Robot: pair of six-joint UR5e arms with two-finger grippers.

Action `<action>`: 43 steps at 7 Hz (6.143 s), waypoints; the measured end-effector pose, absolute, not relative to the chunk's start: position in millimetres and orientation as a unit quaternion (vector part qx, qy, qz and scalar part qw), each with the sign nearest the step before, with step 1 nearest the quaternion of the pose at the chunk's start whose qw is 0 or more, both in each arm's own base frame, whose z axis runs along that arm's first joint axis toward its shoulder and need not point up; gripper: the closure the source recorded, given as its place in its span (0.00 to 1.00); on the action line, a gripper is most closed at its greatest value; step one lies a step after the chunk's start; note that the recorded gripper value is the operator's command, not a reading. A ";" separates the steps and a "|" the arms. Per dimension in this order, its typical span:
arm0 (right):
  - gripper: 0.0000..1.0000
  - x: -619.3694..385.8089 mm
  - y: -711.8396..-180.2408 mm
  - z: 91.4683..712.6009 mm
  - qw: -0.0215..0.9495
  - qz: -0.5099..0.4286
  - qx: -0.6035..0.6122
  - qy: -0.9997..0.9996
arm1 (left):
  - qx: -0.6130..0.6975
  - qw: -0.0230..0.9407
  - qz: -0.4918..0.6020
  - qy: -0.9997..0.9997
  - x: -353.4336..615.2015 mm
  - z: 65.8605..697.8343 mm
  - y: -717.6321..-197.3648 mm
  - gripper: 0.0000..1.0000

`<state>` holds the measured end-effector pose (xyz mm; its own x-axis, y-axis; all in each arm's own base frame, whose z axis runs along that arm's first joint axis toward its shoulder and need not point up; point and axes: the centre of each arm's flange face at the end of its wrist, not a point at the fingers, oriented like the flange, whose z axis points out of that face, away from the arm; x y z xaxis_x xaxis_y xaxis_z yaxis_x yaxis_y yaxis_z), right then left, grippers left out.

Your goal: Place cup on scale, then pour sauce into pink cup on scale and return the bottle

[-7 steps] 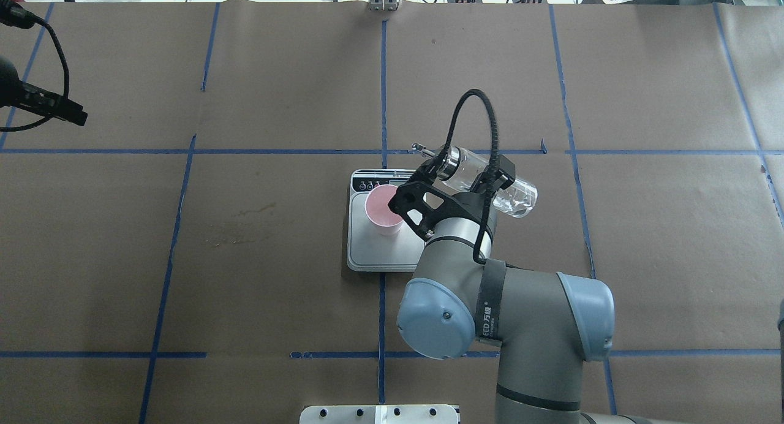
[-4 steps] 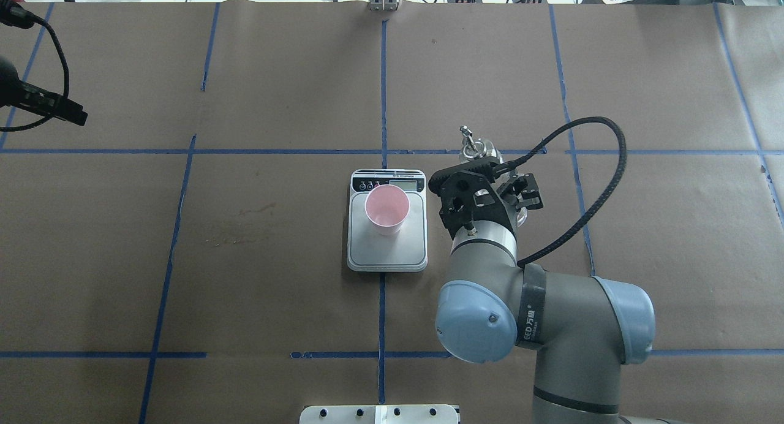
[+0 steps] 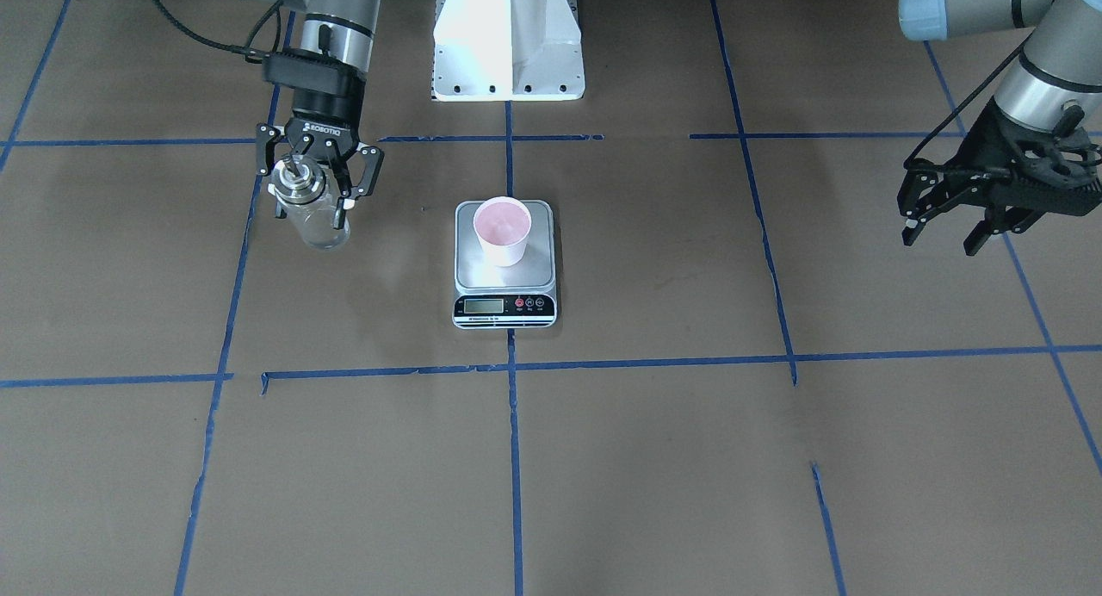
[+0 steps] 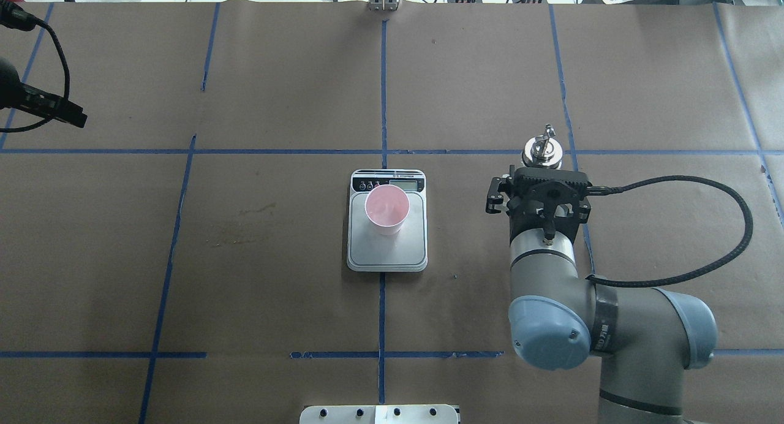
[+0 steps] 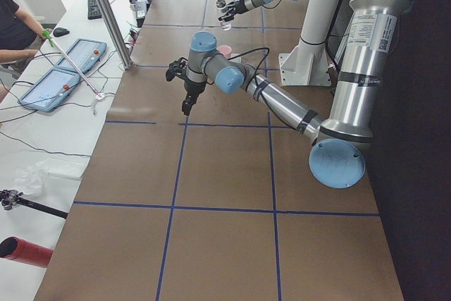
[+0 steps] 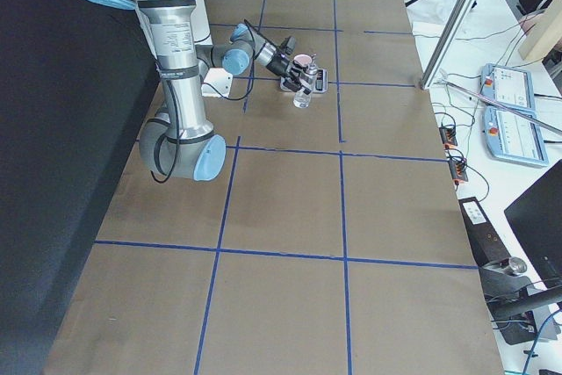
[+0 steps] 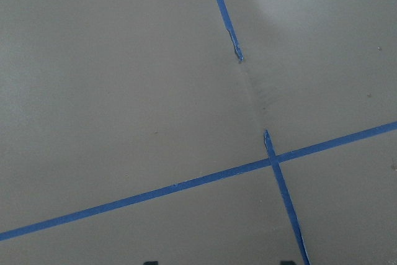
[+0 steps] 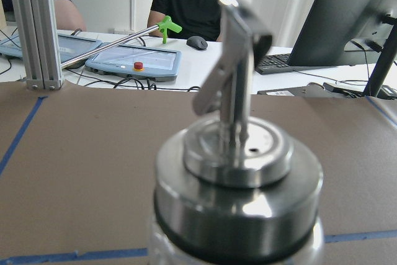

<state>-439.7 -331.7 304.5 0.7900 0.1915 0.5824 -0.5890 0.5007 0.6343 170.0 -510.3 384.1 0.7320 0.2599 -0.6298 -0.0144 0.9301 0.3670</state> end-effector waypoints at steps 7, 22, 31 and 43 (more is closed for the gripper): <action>1.00 -429.6 -334.2 428.5 0.806 0.284 0.469 -0.225 | 0.147 0.922 0.073 0.349 174.8 387.8 -513.1 0.28; 1.00 -438.5 -321.4 447.4 0.798 0.297 0.471 -0.231 | 0.144 0.924 0.071 0.348 173.8 386.7 -515.1 0.12; 0.00 -448.9 -287.4 447.2 0.802 0.269 0.472 -0.246 | 0.143 0.924 0.071 0.348 175.8 387.5 -518.7 0.12; 0.00 -253.4 -279.7 562.8 0.854 0.123 0.395 -0.317 | 0.136 0.919 0.081 0.360 181.4 386.6 -522.4 0.09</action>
